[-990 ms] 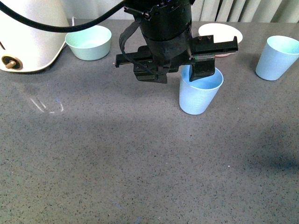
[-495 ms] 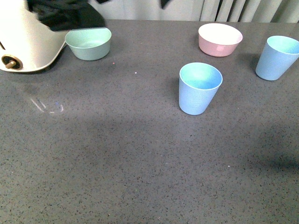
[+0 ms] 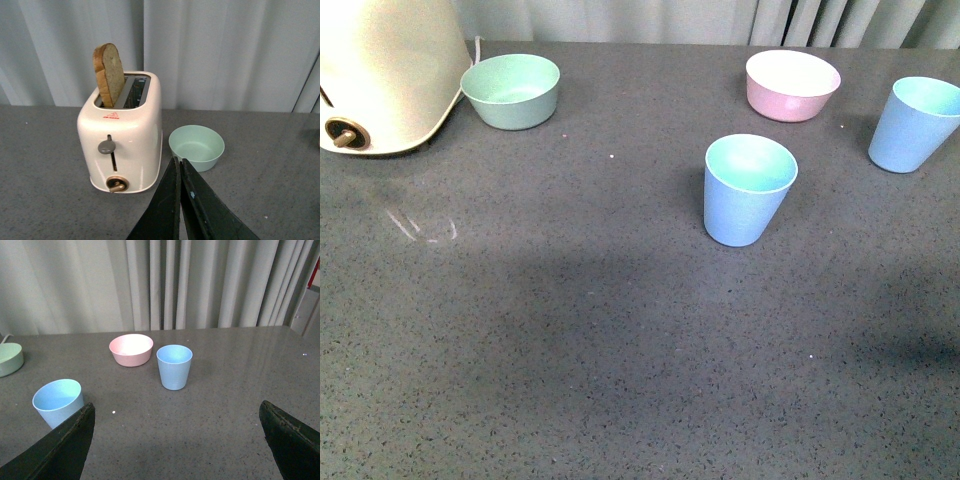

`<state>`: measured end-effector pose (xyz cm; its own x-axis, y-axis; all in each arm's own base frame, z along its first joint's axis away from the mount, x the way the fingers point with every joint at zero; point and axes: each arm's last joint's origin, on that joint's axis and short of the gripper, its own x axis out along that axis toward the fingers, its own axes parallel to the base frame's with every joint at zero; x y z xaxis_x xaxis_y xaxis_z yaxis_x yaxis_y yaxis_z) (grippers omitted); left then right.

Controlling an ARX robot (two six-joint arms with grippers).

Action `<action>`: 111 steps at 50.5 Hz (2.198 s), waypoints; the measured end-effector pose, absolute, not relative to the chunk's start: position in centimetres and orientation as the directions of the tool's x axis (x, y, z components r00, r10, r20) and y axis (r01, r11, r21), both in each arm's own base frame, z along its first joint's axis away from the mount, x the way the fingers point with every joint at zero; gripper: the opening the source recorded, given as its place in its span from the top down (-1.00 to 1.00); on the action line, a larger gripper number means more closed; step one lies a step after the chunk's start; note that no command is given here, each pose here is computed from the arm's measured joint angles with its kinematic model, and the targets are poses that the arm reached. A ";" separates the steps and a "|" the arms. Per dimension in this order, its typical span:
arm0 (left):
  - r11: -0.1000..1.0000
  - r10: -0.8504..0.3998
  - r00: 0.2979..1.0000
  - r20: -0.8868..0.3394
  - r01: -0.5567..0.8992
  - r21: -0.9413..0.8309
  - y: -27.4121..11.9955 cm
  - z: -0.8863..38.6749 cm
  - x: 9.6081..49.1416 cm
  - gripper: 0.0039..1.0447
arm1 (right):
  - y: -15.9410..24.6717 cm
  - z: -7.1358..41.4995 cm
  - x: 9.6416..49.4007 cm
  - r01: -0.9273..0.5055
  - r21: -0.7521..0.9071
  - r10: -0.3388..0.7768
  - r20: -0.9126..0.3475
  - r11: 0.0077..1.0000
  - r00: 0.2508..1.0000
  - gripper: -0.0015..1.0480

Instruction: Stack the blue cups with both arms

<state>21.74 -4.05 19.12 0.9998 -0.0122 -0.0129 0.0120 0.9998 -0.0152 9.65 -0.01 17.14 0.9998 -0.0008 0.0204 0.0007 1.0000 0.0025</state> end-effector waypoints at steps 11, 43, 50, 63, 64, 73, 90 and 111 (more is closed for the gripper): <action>1.000 -0.002 1.000 -0.009 0.002 -0.013 -2.1 18.1 18.5 0.97 | 0.0 17.1 9.6 0.000 0.002 0.000 0.020 1.000 1.000 -0.83; 1.000 -0.002 1.000 -0.004 0.002 -0.010 0.0 16.6 13.9 0.97 | -1.1 18.4 14.8 -0.013 0.141 0.049 -0.254 0.990 0.966 -0.83; 1.000 -0.003 1.000 0.006 0.003 -0.010 0.0 16.9 13.3 0.97 | -1.7 19.6 20.8 -0.003 -0.006 0.002 -0.240 1.000 0.971 -0.83; 1.000 -0.003 1.000 0.015 0.003 -0.010 0.0 17.1 12.5 0.97 | -2.2 17.4 30.0 -0.089 -0.262 -0.024 -0.398 0.961 0.917 -0.83; 1.000 -0.003 1.000 0.014 0.003 -0.010 0.0 17.1 12.4 0.97 | -2.2 17.1 30.8 -0.101 -0.284 -0.026 -0.412 0.953 0.911 -0.83; 1.000 -0.002 1.000 0.017 0.002 -0.010 0.0 17.2 12.0 0.97 | -2.2 15.3 35.8 -0.186 -0.381 -0.031 -0.497 0.906 0.867 -0.83; 1.000 -0.003 1.000 0.016 0.003 -0.010 0.0 17.2 11.3 0.97 | -0.4 13.9 42.2 -0.277 -0.433 0.001 -0.538 0.858 0.843 -0.83; 1.000 -0.002 1.000 -0.016 0.002 -0.010 0.0 16.7 10.3 0.97 | 0.9 12.5 44.9 -0.316 -0.449 0.014 -0.558 0.836 0.830 -0.52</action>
